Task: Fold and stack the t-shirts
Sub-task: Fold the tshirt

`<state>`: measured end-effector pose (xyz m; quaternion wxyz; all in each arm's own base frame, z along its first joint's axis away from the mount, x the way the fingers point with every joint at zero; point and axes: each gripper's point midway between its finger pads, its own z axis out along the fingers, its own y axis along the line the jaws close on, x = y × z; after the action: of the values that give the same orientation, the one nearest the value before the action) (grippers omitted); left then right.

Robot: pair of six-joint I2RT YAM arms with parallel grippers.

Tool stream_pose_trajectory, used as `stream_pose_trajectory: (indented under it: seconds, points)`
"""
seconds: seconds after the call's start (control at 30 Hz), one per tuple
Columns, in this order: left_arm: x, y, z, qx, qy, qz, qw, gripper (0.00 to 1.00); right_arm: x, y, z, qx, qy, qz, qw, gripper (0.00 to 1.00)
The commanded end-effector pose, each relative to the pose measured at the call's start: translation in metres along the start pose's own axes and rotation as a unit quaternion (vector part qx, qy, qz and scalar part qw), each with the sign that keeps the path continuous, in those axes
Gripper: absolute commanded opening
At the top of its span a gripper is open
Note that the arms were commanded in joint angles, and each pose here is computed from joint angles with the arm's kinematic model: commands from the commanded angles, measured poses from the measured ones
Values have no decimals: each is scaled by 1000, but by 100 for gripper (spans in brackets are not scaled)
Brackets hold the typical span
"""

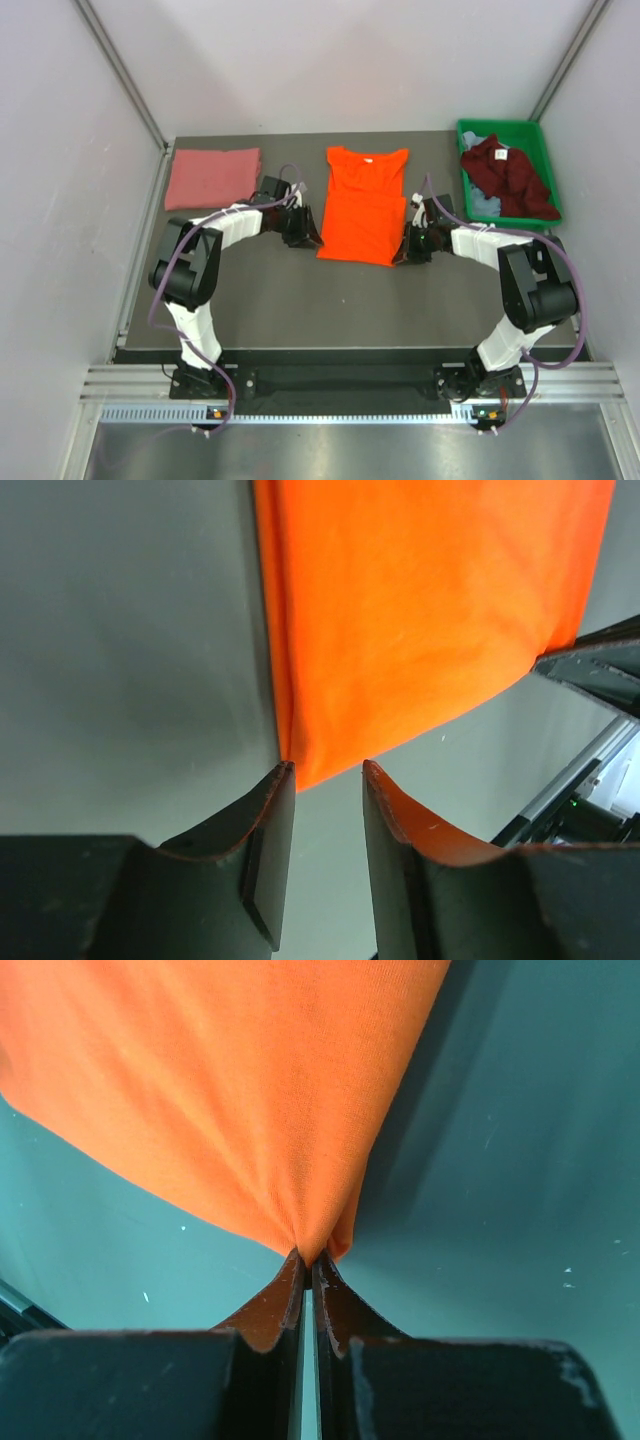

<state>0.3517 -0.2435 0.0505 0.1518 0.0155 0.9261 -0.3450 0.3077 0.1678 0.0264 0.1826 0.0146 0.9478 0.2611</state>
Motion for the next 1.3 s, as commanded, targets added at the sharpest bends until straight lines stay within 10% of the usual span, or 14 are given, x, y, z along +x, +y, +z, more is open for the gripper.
stream_pose_trajectory:
  seconds: [0.0,0.37,0.53,1.27]
  points:
    - [-18,-7,8,23,-15,30,999,38,-9,1,-6,-7,-20,-10,1000,0]
    - [-12,3,17,14,-2,23,1000,35,-10,2,-4,-12,-18,-9,1000,0]
    - [-12,-2,17,25,0,18,1000,0,-11,2,-4,-10,-19,-7,1000,0]
    - [14,-4,-4,21,-12,0,1000,0,-2,-6,-6,6,-19,0,1000,0]
